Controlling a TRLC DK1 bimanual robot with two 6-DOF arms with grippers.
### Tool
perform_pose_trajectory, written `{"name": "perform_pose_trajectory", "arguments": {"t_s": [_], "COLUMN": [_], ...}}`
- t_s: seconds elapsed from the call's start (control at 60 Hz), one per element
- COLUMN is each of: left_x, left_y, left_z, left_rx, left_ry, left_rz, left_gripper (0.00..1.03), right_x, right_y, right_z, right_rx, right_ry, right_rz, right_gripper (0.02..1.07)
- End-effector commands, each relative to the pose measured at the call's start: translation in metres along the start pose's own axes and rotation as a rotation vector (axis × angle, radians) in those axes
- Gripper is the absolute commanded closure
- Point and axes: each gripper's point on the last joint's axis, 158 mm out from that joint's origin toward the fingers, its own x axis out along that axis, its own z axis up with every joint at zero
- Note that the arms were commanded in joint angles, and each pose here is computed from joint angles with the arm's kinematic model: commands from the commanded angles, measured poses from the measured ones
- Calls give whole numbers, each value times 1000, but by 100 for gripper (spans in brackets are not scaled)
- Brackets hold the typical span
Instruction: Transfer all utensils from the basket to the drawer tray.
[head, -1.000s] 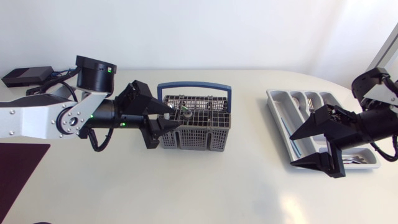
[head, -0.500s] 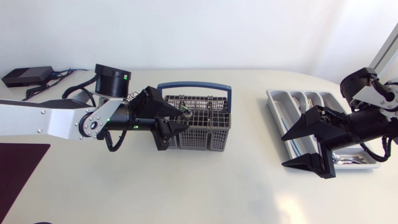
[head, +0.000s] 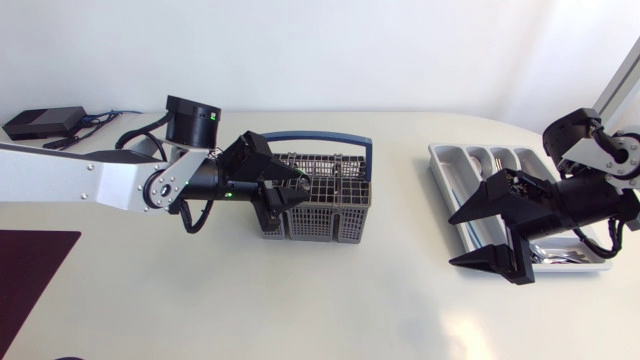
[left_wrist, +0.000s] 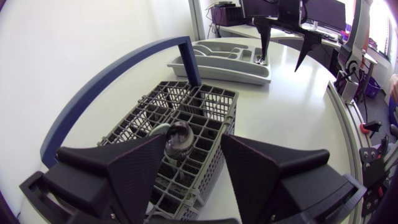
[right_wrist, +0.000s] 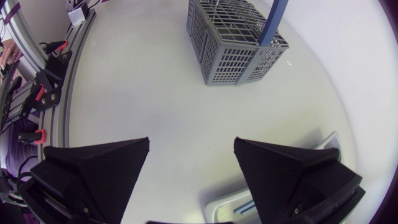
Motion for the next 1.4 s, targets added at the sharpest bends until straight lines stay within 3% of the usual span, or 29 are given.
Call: {"name": "perform_pose_trajectory", "arguments": {"t_s": [0.0, 0.317, 0.65, 0.75, 0.867, 1.017, 1.383], "left_x": [6, 15, 14, 12, 9, 7, 2], "left_y": [8, 14, -4, -7, -6, -7, 4], "left_z": [5, 1, 1, 2, 2, -4, 6], "left_rx": [22, 20, 35, 49, 54, 67, 92], "left_ry": [-9, 2, 14, 11, 12, 23, 56], "left_rz": [11, 14, -21, -23, -19, -21, -42], "left_gripper": [40, 40, 45, 59, 62, 76, 88], "right_x": [9, 10, 11, 12, 12, 12, 13], "right_y": [8, 9, 6, 6, 7, 6, 5], "right_z": [-4, -5, -7, -7, -8, -8, -10], "right_rx": [36, 34, 34, 33, 35, 34, 31], "right_ry": [4, 5, 4, 4, 4, 5, 9], "right_rz": [37, 36, 30, 29, 31, 29, 23], "right_gripper": [9, 9, 9, 9, 9, 9, 9]}}
